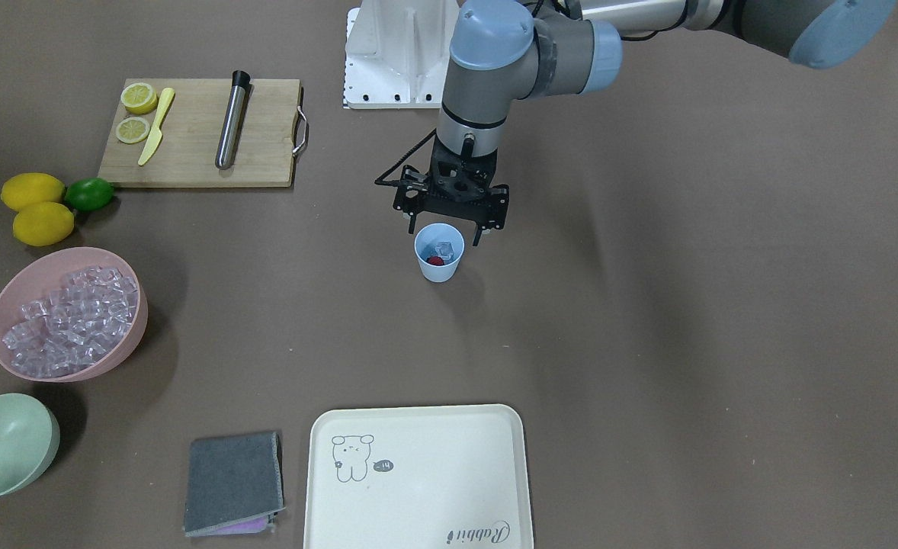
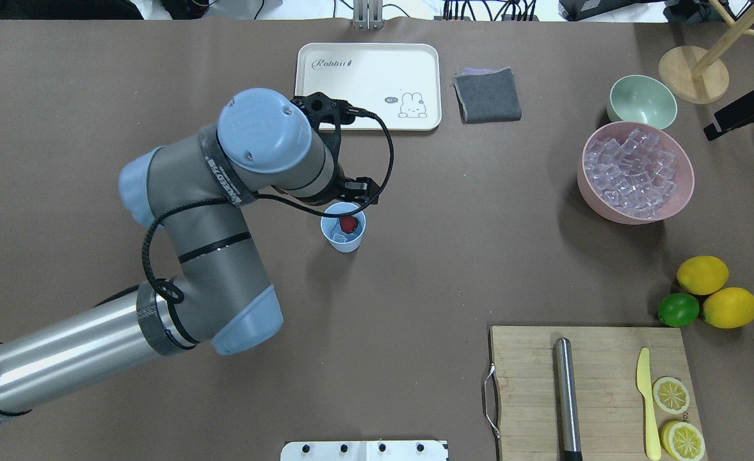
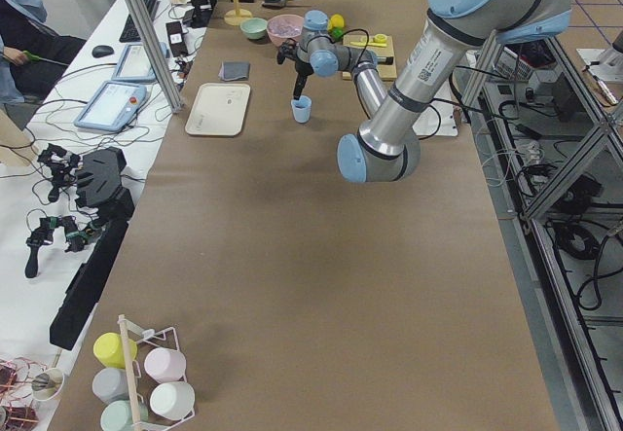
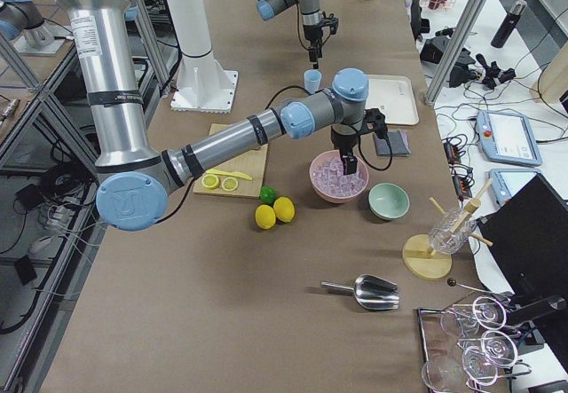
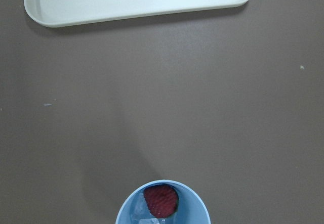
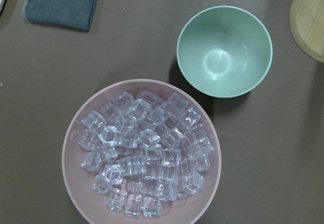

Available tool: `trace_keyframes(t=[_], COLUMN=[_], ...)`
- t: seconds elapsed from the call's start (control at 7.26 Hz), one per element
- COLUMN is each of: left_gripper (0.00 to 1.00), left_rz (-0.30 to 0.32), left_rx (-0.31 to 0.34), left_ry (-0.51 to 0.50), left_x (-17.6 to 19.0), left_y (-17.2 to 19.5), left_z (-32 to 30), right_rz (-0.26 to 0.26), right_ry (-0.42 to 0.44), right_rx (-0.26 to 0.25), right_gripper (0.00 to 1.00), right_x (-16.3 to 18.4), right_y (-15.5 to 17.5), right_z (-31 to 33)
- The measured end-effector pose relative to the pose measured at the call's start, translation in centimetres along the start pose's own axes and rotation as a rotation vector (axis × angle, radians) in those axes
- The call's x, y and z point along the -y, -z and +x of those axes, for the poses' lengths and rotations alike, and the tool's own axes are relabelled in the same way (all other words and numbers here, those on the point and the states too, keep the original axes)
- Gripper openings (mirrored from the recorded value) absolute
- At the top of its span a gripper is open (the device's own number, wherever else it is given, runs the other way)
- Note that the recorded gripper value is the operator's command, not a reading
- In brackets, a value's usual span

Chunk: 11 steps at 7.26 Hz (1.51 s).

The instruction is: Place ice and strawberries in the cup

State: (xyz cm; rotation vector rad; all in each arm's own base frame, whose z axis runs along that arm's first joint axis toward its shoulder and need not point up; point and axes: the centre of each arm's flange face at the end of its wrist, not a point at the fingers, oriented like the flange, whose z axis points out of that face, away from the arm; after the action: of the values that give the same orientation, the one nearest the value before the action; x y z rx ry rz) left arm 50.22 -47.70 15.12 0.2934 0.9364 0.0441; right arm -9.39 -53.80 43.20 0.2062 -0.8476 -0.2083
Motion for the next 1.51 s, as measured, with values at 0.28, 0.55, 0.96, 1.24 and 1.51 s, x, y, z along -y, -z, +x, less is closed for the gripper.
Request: trace_keyframes(t=[0.28, 0.55, 0.96, 1.24, 1.51], left_gripper=[0.98, 0.98, 0.98, 0.98, 0.98], left_rz=[-0.022, -0.013, -0.037, -0.064, -0.076], left_rx=[-0.002, 0.052, 0.152, 0.162, 0.166], left_ry=[0.022, -0.029, -0.103, -0.079, -0.023], left_x=[3.2, 6.1, 9.7, 7.6, 2.5], left_y=[3.4, 6.1, 10.9, 15.1, 18.5], left_z=[-9.1, -19.9, -40.0, -53.2, -63.4], right_rz=[0.0, 0.003, 0.004, -0.002, -0.008], right_ry=[0.0, 0.002, 0.006, 0.002, -0.006], right_rx=[0.001, 0.002, 0.0, -0.005, -0.007], right_gripper=[0.97, 0.97, 0.97, 0.98, 0.98], right_x=[0.1, 0.3, 0.8, 1.2, 1.8], right_y=[0.0, 0.1, 0.0, -0.4, -0.9], right_z=[-0.1, -0.2, -0.5, -0.3, 0.1])
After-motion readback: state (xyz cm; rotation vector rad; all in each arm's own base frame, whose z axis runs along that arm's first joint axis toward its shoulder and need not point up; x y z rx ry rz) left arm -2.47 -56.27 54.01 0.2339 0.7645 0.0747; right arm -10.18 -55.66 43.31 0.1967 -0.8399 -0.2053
